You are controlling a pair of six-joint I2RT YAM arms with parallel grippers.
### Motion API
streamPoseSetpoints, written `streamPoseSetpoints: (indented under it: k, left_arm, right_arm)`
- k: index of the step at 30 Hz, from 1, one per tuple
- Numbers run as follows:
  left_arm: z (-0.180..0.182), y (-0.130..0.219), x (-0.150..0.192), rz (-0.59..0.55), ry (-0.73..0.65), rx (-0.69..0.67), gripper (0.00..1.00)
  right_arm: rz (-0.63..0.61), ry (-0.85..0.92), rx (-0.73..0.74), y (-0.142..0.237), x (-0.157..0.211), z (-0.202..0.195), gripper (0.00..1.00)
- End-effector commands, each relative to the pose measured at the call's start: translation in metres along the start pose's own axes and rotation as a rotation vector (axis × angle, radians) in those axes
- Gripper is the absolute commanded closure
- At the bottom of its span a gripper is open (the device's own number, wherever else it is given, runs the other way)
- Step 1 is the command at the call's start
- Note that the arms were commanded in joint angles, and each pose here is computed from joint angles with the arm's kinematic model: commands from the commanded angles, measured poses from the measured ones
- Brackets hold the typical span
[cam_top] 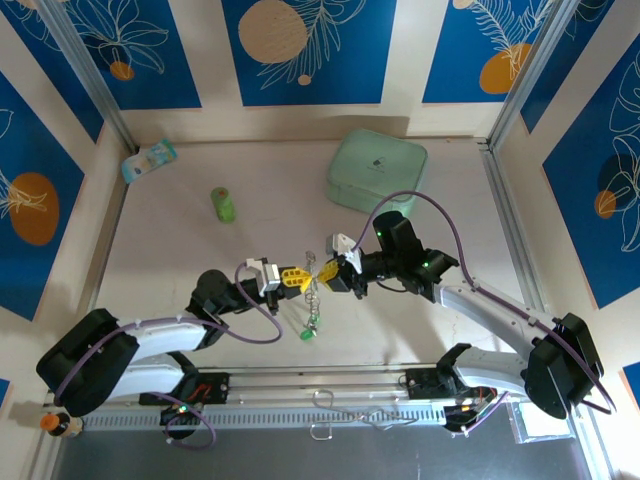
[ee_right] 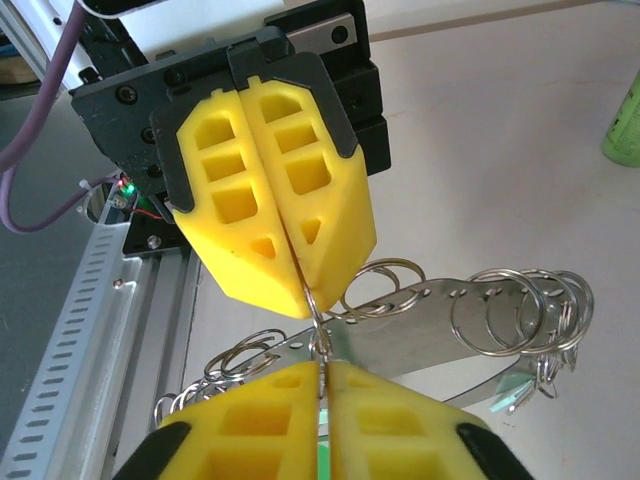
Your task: Put the keys on the keyring
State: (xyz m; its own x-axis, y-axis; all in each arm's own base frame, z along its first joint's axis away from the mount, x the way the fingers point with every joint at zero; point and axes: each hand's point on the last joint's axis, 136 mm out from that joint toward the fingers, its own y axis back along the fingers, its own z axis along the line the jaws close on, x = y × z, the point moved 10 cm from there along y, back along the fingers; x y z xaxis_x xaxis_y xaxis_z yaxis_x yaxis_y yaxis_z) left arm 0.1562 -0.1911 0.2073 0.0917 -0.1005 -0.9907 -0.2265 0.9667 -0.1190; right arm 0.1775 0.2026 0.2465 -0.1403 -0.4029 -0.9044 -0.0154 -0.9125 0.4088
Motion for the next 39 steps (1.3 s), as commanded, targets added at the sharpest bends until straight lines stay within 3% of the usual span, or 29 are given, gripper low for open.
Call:
streamPoseSetpoints:
  k: [1,4,17,18,20,22,33,39]
  left_arm:
    - [0.001,-0.001,-0.019,-0.074,-0.071,0.01,1.0]
    - [0.002,-0.002,-0.02,-0.079,-0.072,0.009,1.0]
    - [0.005,-0.006,-0.022,-0.132,-0.036,0.011,1.0]
    - [0.005,-0.006,-0.021,-0.13,-0.037,0.007,1.0]
    - [0.006,-0.007,-0.02,-0.127,-0.04,0.0,1.0]
    - [0.006,-0.007,-0.019,-0.124,-0.038,0.001,1.0]
    - [0.007,-0.01,-0.018,-0.117,-0.023,0.028,1.0]
    - [0.006,-0.011,-0.018,-0.116,-0.023,0.04,1.0]
  right_arm:
    - [0.015,-0.01,-0.046,-0.002,0.006,0.004,0.95]
    - [0.017,-0.011,-0.049,-0.003,0.006,0.004,1.0]
    - [0.017,-0.041,-0.059,-0.012,0.014,-0.001,1.0]
    - [0.009,-0.038,-0.048,-0.01,0.014,0.0,0.99]
    - [-0.014,-0.025,-0.023,-0.005,0.014,0.002,0.8]
    - [-0.032,-0.01,-0.017,-0.001,0.015,0.005,0.71]
    - [-0.1,0.019,0.015,-0.002,0.006,0.002,0.68]
    - [-0.098,0.02,0.0,-0.007,0.004,0.003,0.73]
